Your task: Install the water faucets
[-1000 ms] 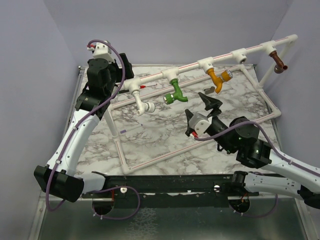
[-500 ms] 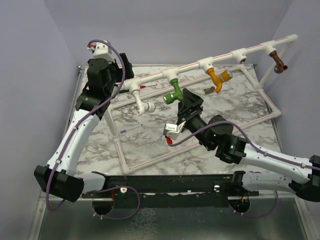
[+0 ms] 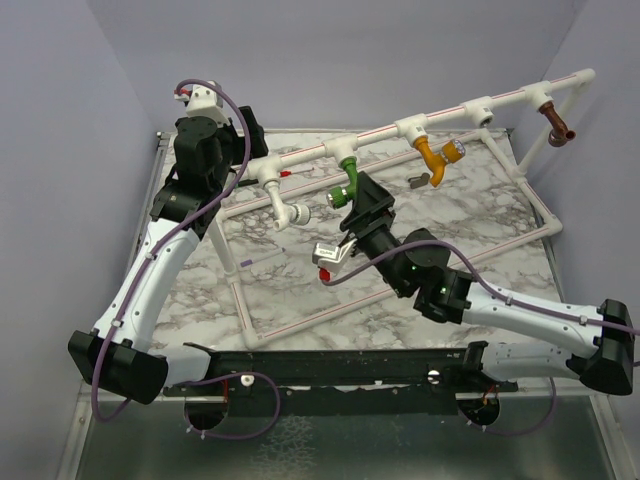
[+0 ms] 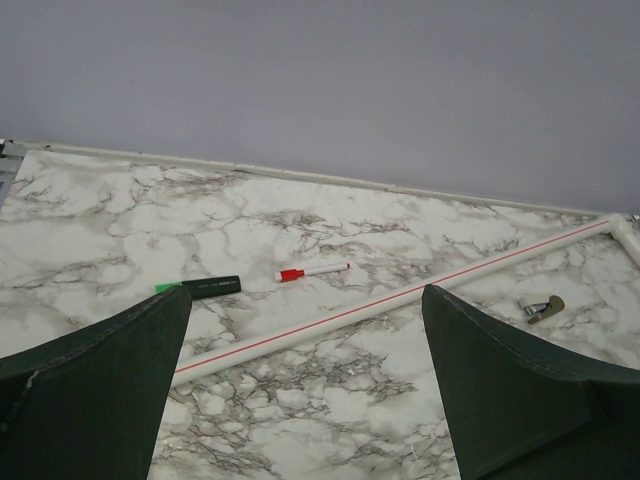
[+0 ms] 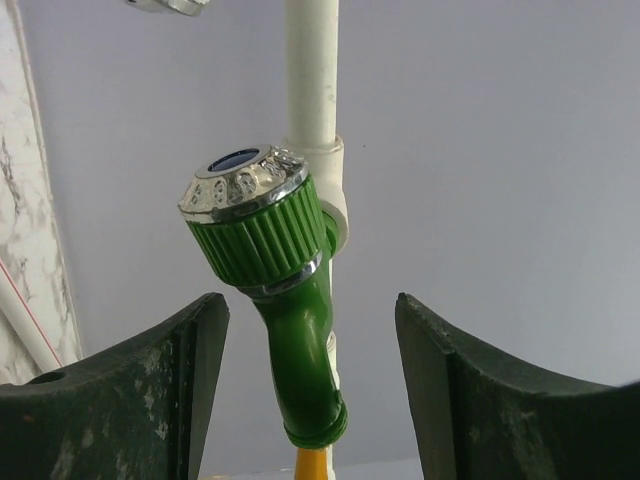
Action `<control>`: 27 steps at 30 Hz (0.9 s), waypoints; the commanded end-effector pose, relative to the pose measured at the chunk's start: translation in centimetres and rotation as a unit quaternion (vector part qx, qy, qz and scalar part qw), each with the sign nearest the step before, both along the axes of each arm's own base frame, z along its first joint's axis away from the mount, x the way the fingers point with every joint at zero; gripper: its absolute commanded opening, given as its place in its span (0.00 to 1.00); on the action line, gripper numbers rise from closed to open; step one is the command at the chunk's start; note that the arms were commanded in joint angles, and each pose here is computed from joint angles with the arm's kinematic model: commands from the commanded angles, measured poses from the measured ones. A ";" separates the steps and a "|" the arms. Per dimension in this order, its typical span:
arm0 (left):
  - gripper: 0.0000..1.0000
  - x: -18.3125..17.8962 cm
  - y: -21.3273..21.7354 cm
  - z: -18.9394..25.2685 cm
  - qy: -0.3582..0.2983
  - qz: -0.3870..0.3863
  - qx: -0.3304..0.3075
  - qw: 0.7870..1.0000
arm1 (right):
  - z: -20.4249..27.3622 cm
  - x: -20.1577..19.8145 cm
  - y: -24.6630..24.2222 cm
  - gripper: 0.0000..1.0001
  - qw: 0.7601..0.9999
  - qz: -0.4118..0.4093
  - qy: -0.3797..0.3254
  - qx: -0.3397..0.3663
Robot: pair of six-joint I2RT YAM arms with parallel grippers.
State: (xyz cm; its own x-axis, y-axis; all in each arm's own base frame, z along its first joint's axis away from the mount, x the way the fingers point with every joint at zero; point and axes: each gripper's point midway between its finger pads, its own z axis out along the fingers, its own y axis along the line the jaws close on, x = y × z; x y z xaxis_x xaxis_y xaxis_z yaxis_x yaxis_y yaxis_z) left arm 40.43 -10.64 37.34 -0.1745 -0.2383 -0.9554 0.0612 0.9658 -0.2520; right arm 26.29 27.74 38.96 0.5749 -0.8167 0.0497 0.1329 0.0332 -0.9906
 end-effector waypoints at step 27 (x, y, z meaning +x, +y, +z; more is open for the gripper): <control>0.99 -1.7 -1.1 -10.1 0.159 -0.034 0.047 0.986 | -0.3 0.9 1.3 0.00 0.968 0.014 0.094 0.234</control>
